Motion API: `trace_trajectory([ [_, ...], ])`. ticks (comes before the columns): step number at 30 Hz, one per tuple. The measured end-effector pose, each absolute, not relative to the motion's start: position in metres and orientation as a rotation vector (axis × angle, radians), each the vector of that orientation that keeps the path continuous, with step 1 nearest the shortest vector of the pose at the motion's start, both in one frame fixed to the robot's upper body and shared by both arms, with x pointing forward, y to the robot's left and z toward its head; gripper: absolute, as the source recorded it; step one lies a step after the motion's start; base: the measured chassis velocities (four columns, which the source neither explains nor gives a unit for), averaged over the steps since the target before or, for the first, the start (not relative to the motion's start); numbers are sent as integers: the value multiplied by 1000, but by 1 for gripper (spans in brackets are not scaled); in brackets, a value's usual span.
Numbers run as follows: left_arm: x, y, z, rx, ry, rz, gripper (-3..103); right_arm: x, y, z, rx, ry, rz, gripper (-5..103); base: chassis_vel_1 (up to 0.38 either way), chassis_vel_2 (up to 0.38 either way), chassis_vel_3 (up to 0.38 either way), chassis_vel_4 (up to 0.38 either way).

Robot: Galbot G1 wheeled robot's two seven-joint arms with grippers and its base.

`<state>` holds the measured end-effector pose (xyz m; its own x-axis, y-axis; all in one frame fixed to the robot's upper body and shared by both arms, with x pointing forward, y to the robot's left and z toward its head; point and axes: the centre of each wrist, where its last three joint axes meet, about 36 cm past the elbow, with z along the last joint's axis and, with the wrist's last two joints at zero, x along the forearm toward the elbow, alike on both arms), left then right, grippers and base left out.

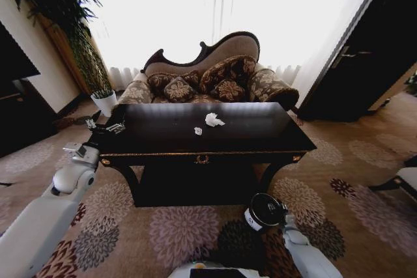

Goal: Move to the front of the table and place the trash on the table into the trash bin.

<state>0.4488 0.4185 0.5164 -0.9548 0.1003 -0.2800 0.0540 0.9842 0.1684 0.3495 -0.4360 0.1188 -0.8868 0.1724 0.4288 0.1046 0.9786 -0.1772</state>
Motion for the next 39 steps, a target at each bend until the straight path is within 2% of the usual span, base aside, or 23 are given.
trace_trajectory([
  [1, 449, 418, 516, 113, 2839, 230, 100, 348, -433, 118, -196, -2672, 197, 70, 0, 0, 0, 0],
  [4, 449, 418, 516, 113, 2839, 230, 100, 341, -407, 116, -197, -2691, 117, 88, 0, 0, 0, 0],
  [5, 449, 418, 516, 113, 2839, 230, 100, 341, -407, 116, -197, -2691, 117, 88, 0, 0, 0, 0],
  [7, 449, 418, 516, 113, 2839, 230, 100, 335, -388, 115, -185, -2707, 71, 98, 0, 0, 0, 0],
  [8, 449, 418, 516, 113, 2839, 230, 100, 331, -378, 115, -178, -2716, 54, 99, 0, 0, 0, 0],
  [19, 449, 418, 516, 113, 2839, 230, 100, 292, -335, 129, -136, -2802, -25, 100, 0, 0, 0, 0],
  [39, 449, 418, 516, 113, 2839, 230, 100, 241, -281, 249, -235, -3042, -308, 100, 0, 0, 0, 0],
])
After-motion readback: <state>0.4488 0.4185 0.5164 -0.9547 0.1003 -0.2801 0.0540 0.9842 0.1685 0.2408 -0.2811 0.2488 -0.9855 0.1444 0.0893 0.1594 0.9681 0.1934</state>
